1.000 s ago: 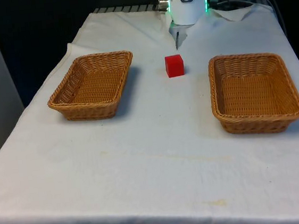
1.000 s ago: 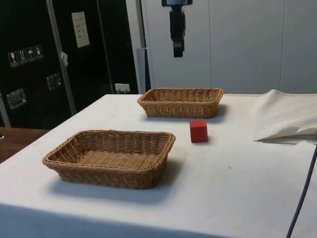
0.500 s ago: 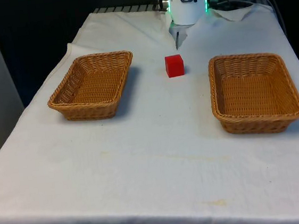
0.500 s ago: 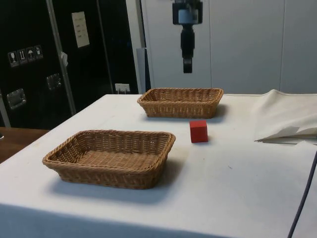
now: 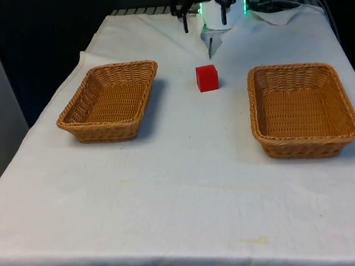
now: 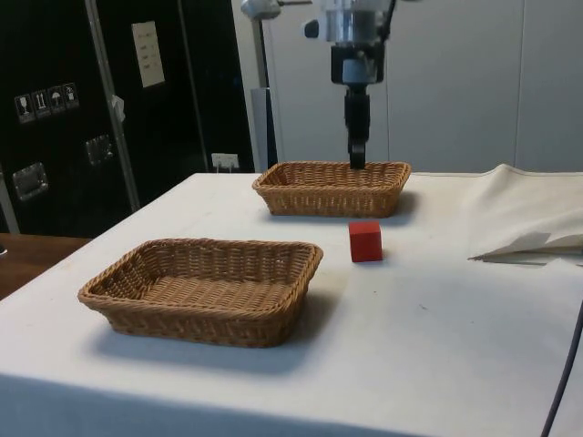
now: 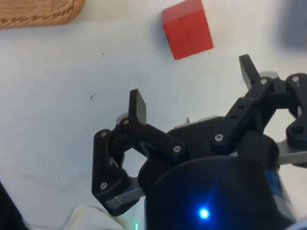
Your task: Pick up the red cube and place it into the right basket.
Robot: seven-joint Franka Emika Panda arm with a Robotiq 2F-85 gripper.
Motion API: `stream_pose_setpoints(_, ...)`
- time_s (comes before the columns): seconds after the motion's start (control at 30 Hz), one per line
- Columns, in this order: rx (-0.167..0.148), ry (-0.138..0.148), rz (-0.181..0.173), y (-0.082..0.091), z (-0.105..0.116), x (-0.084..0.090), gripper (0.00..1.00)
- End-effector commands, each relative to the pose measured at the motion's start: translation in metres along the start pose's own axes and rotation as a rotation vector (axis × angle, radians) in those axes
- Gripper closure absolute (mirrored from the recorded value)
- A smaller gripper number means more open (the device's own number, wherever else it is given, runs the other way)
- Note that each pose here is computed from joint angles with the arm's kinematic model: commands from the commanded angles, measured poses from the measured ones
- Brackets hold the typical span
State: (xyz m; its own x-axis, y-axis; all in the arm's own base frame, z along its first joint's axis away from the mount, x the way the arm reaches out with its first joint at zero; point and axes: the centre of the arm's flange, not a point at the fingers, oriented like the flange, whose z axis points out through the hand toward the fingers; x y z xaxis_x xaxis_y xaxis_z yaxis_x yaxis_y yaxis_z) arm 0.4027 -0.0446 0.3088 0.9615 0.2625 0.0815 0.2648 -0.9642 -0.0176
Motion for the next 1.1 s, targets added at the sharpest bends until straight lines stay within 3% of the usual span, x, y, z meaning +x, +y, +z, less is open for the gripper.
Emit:
stream_pose_setpoints(0.0, 0.003, 0.01, -0.002, 0.0, 0.004, -0.002, 0.0)
stream_pose_setpoints(0.07, -0.004, 0.0, -0.001, 0.001, 0.007, -0.002, 0.0)
stream_pose_setpoints(0.1, 0.0, 0.012, -0.003, 0.001, 0.01, -0.004, 0.0)
stream_pose_setpoints(0.33, -0.009, 0.023, -0.006, -0.005, 0.031, -0.013, 0.0)
stream_pose_setpoints(0.37, -0.017, 0.009, -0.006, -0.002, 0.031, -0.012, 0.0)
stream_pose_setpoints(0.4, -0.008, 0.023, -0.006, -0.007, 0.033, -0.014, 0.0)
stream_pose_setpoints(0.57, 0.0, 0.028, -0.002, -0.013, 0.044, -0.018, 0.0)
stream_pose_setpoints(0.63, 0.002, 0.029, -0.001, -0.015, 0.047, -0.019, 0.0)
stream_pose_setpoints(0.67, -0.01, 0.014, -0.001, -0.011, 0.048, -0.018, 0.0)
stream_pose_setpoints(0.7, 0.004, 0.029, 0.0, -0.015, 0.05, -0.019, 0.0)
stream_pose_setpoints(0.9, 0.018, 0.029, 0.004, -0.019, 0.062, -0.021, 0.0)
stream_pose_setpoints(0.93, 0.006, 0.013, 0.005, -0.015, 0.065, -0.02, 0.0)
stream_pose_setpoints(0.97, 0.02, 0.028, 0.005, -0.019, 0.064, -0.021, 0.0)
stream_pose_setpoints(1.07, 0.025, 0.023, 0.007, -0.02, 0.071, -0.022, 0.0)
